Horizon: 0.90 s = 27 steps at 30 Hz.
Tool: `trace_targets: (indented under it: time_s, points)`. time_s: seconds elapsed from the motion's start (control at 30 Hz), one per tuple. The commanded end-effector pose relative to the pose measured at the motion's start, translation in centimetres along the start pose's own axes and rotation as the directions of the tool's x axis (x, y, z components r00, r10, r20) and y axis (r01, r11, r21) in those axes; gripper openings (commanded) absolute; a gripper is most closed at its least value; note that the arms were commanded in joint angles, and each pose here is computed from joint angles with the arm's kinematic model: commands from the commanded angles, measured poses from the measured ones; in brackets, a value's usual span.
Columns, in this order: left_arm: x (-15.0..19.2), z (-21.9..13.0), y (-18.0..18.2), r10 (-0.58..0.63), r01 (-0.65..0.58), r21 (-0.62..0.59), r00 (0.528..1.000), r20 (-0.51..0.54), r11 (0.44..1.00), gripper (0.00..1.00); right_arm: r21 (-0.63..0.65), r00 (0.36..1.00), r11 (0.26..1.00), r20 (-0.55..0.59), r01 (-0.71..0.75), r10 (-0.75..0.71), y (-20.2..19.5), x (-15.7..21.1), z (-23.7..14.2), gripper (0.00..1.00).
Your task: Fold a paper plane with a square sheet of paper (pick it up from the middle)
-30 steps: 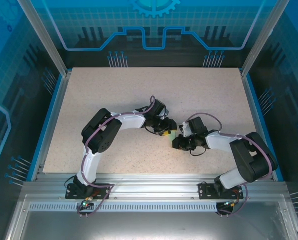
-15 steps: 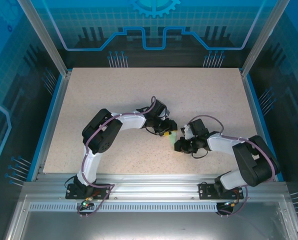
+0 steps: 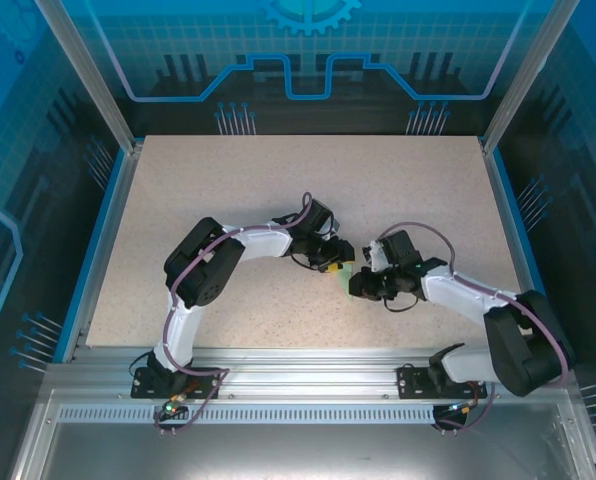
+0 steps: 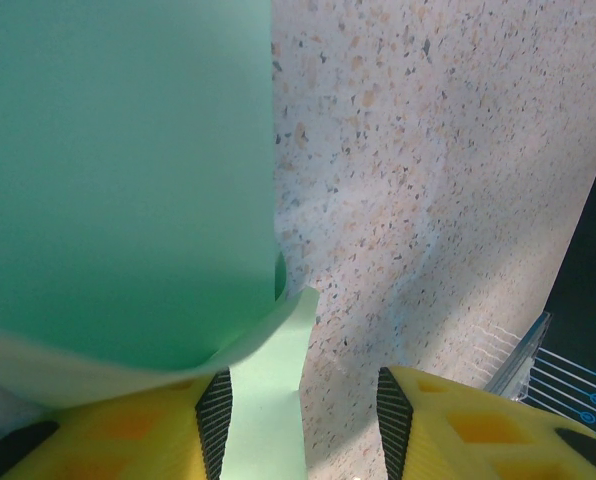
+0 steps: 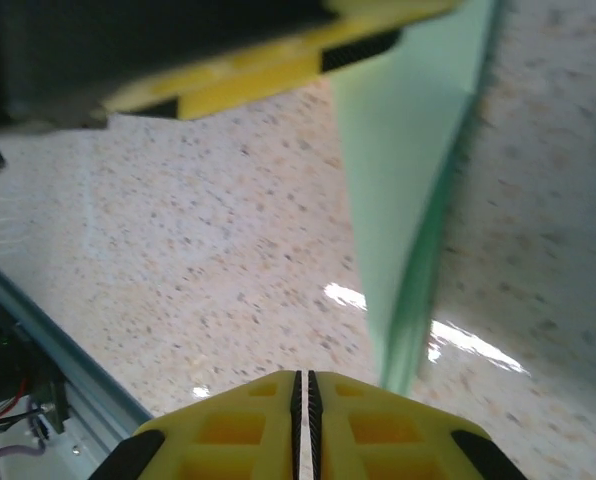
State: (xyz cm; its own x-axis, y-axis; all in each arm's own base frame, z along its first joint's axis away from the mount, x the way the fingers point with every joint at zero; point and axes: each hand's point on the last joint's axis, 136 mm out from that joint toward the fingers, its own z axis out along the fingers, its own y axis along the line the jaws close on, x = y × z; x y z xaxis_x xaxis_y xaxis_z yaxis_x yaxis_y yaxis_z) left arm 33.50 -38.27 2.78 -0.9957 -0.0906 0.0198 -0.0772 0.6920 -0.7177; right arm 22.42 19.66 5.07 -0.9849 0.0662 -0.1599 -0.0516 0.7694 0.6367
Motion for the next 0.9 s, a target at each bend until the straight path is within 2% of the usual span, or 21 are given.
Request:
trace_targets:
  time_s: [0.0, 0.1, 0.27, 0.53, 0.63, 0.87]
  points:
    - [1.2, 1.3, 4.3, -0.060, 0.054, -0.121, 0.997, -0.045, 0.991, 0.47, -0.060, 0.999, 0.998, -0.040, 0.010, -0.012, 1.8, -0.4, 1.3, 0.13]
    - [1.2, 1.3, 4.2, -0.060, 0.054, -0.120, 0.997, -0.047, 0.991, 0.47, 0.005, 0.997, 1.000, -0.077, -0.020, 0.021, 0.0, 0.2, 2.6, 0.13]
    - [1.2, 1.3, 4.2, -0.058, 0.052, -0.121, 0.997, -0.045, 0.991, 0.47, 0.077, 0.985, 0.993, -0.140, -0.087, 0.097, -3.2, 3.1, 3.6, 0.13]
    - [1.2, 1.2, 4.1, -0.057, 0.051, -0.117, 0.997, -0.043, 0.992, 0.47, 0.120, 0.984, 0.988, -0.142, -0.094, 0.111, -4.4, 5.4, 1.9, 0.14]
    - [1.2, 1.2, 4.0, -0.057, 0.051, -0.116, 0.997, -0.044, 0.992, 0.47, 0.120, 0.990, 0.990, -0.113, -0.075, 0.089, -3.9, 4.7, 1.3, 0.14]
    - [1.2, 1.2, 3.9, -0.060, 0.054, -0.109, 0.997, -0.047, 0.993, 0.47, 0.000, 0.999, 1.000, 0.036, -0.013, 0.013, 0.2, -0.2, 0.4, 0.15]
